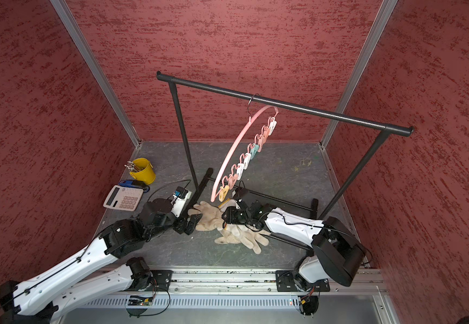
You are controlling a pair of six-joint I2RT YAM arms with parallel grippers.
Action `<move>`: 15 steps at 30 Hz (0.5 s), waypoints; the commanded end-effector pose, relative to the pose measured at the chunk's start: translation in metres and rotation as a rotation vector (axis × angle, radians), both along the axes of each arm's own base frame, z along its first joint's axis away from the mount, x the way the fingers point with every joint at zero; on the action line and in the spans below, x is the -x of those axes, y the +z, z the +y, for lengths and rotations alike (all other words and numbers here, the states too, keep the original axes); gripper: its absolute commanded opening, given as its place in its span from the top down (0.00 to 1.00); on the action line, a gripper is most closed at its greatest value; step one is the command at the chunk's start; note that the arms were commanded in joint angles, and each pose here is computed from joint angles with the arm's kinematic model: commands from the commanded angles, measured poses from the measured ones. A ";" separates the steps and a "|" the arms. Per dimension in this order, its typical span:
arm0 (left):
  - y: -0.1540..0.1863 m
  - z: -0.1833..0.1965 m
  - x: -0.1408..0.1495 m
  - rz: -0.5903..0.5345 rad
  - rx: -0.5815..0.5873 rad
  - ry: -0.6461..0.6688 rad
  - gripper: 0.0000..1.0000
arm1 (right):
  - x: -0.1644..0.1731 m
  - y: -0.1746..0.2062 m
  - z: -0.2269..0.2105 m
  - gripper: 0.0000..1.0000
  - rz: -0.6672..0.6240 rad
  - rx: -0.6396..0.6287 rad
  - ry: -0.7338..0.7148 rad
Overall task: Clip the gloves onto a hanger to dry
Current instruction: Pick up the glove from the center of the board.
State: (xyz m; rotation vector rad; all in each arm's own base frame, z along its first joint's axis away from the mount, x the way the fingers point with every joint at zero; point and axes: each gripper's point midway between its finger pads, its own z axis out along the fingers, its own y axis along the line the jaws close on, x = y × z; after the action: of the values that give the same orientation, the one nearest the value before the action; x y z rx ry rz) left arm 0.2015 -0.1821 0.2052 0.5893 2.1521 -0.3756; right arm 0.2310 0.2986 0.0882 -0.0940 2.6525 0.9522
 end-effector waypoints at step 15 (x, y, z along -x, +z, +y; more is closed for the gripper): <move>0.004 0.001 -0.003 -0.082 0.004 -0.010 0.17 | -0.020 0.004 0.019 0.82 -0.030 -0.030 -0.018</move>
State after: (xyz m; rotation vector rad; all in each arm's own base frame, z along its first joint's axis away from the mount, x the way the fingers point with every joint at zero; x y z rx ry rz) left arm 0.2034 -0.1772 0.2009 0.5957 2.1260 -0.3347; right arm 0.2400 0.3070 0.0693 -0.0725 2.6853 0.9285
